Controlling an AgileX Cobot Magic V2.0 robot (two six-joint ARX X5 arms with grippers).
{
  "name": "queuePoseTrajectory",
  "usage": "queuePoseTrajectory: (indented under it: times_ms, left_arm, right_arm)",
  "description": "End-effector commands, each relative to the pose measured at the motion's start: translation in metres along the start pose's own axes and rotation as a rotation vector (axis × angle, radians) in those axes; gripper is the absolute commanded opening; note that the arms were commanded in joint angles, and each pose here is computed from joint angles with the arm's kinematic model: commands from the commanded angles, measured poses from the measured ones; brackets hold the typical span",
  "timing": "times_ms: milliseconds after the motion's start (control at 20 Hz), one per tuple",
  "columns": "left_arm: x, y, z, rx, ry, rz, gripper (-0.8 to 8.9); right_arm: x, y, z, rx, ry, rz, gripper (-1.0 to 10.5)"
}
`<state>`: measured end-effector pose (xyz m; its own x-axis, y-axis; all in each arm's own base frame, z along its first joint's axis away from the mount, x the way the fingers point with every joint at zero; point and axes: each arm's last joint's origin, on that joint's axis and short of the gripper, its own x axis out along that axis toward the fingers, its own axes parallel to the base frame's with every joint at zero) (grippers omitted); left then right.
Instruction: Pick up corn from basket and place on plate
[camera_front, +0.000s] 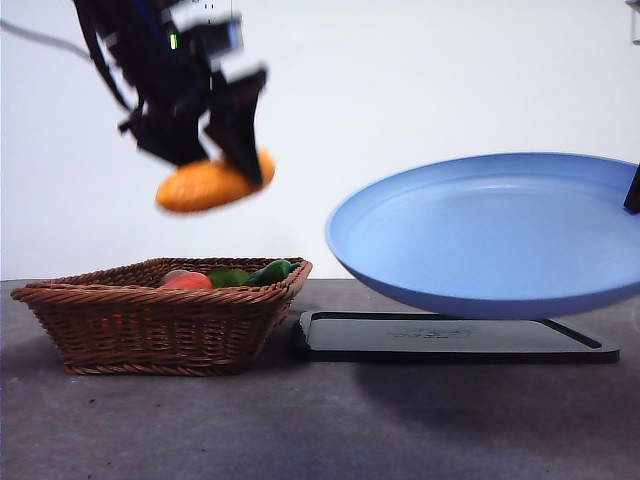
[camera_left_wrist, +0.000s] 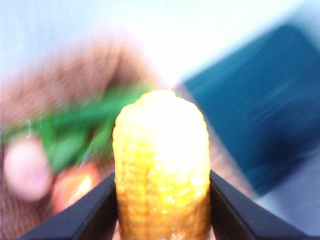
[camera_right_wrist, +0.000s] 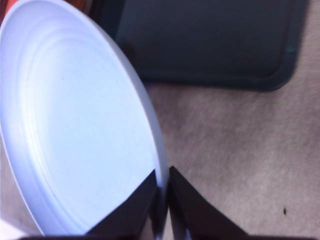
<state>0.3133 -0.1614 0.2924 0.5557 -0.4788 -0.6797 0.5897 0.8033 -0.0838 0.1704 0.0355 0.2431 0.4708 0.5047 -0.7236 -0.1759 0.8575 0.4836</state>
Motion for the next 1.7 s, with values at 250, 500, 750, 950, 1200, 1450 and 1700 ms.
queuePoseTrajectory:
  times_ms: [250, 500, 750, 950, 1200, 1450, 1700]
  left_arm:
    - [-0.019, -0.030, 0.008, -0.001, -0.040, -0.273, 2.17]
    - [-0.006, -0.071, 0.005, 0.090, -0.009, -0.387, 2.18]
    - [0.024, -0.098, -0.005, 0.177, 0.049, -0.442, 2.18]
    - [0.055, -0.107, -0.018, 0.181, 0.123, -0.459, 2.18]
    - [0.069, -0.114, -0.025, 0.212, 0.145, -0.474, 2.21]
    - [0.069, -0.119, -0.026, 0.233, 0.151, -0.483, 3.33]
    - [0.065, -0.119, -0.020, 0.220, 0.153, -0.482, 3.58]
  right_arm:
    - [0.030, -0.016, 0.022, 0.188, 0.044, 0.112, 0.0]
    - [0.056, -0.027, 0.026, 0.243, 0.130, 0.158, 0.0]
    - [0.059, -0.028, 0.027, 0.240, 0.140, 0.195, 0.0]
    - [0.059, -0.027, 0.027, 0.233, 0.143, 0.211, 0.0]
    - [0.059, -0.027, 0.027, 0.221, 0.141, 0.226, 0.0]
    - [0.059, -0.027, 0.028, 0.210, 0.137, 0.225, 0.0]
    - [0.059, -0.027, 0.027, 0.206, 0.136, 0.221, 0.0]
